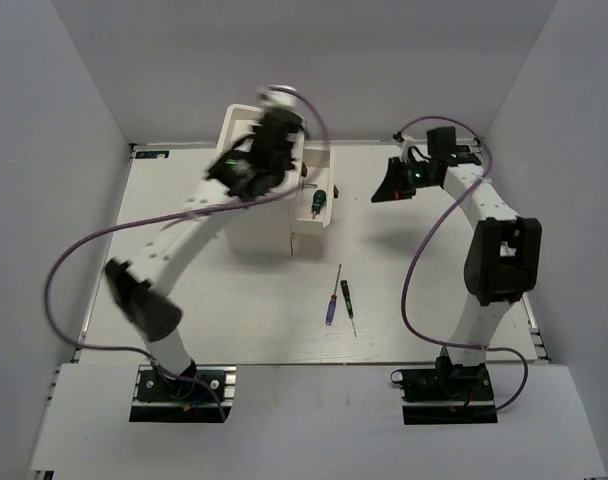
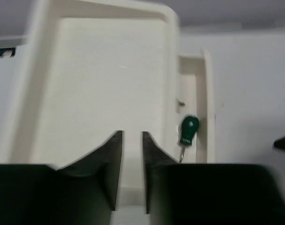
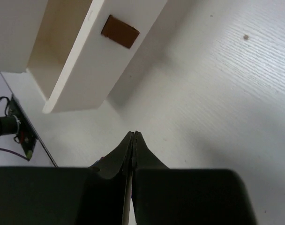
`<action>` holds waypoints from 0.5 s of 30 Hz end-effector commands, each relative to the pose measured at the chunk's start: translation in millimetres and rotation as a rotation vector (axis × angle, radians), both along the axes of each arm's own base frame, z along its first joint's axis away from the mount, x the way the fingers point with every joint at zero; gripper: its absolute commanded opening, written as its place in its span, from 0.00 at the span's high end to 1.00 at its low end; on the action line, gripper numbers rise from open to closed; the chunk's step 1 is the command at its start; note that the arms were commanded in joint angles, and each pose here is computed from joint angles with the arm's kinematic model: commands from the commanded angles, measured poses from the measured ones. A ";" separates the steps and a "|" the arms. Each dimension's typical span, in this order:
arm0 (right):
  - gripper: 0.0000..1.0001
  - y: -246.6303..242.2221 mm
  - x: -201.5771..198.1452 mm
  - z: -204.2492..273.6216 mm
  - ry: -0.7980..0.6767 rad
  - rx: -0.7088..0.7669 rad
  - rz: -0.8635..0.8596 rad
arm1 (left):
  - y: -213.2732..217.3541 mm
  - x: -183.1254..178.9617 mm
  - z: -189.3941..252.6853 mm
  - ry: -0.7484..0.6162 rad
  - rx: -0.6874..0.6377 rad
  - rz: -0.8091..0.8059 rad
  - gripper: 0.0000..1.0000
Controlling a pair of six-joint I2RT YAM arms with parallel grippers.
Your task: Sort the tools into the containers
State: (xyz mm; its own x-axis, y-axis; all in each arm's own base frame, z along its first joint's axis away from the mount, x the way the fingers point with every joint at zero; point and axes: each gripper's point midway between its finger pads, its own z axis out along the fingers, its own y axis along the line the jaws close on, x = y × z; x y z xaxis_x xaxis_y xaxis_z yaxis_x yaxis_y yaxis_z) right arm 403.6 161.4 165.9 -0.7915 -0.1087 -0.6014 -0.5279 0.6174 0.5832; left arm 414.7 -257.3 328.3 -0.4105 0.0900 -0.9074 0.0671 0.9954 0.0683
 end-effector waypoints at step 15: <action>1.00 65.9 60.9 -44.5 -0.106 -0.328 -0.016 | 251.8 9.2 -93.7 0.242 -0.563 0.367 0.49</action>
State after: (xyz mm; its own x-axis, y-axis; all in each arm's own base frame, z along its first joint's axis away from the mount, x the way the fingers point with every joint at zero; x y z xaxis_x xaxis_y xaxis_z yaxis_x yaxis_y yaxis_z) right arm 450.8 227.0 114.8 -0.7616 -0.2850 -0.5820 -0.5496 0.7599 0.3470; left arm 411.7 24.9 272.0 -0.3962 -0.4732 -0.7869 -0.4480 0.8477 -0.2842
